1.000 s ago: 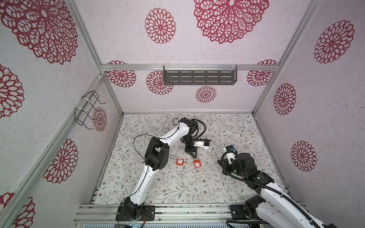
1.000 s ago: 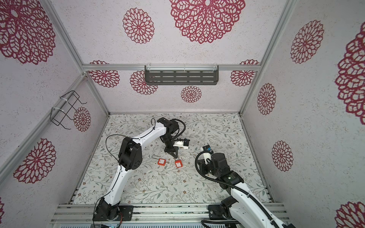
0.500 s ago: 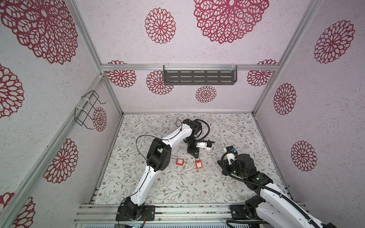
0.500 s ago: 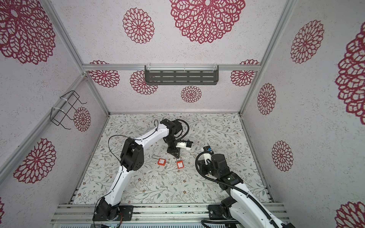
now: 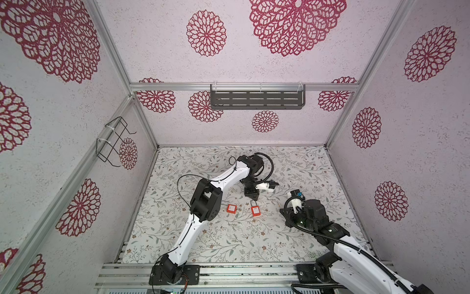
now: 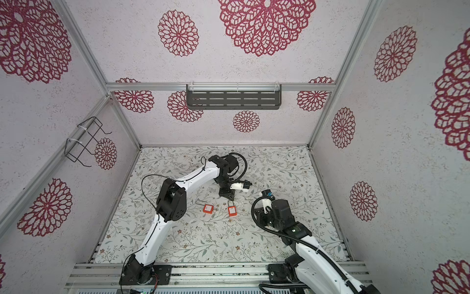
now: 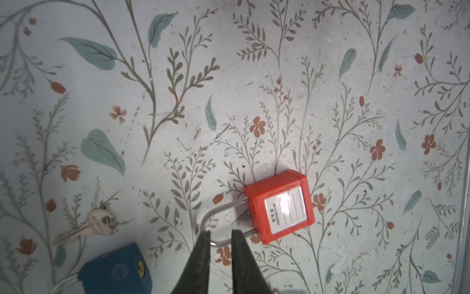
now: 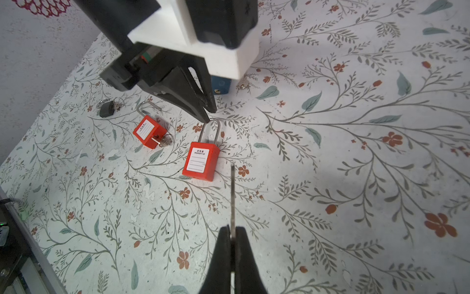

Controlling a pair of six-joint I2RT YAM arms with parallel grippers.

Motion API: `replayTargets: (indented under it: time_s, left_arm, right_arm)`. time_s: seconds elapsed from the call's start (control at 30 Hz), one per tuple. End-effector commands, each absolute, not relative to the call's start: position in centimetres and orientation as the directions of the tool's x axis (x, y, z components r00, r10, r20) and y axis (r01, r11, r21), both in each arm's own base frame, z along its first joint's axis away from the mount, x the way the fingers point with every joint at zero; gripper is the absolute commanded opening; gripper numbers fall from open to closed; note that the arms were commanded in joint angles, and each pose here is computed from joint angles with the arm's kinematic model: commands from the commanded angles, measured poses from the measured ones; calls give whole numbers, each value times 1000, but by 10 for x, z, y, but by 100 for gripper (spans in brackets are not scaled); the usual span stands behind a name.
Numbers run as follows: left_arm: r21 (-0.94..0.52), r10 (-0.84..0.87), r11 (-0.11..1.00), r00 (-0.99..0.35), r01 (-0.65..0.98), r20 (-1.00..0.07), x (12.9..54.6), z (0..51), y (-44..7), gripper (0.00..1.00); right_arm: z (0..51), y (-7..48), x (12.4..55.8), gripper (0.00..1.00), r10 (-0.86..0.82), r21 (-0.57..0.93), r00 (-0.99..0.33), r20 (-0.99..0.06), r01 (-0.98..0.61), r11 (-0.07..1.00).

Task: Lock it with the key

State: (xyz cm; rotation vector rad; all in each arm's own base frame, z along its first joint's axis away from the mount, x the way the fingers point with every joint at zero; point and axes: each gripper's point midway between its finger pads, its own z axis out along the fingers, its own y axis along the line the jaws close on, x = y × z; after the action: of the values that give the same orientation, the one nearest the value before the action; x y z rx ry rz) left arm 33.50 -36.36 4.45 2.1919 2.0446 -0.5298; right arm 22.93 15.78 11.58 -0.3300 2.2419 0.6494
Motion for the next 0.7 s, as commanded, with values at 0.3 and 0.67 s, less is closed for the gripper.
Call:
replayTargets:
  time_s: [0.3,0.67]
  left_arm:
    - [-71,904,16,-45,997,-424,359,58,-380,19]
    - [215,827,324,-165,921,-538,402,119,-333,20]
  right_arm:
    - [116,162,241,0,15,380,-690,-724,-381,843]
    - [91,179,250,0,21,430,-765,-644,-338,837]
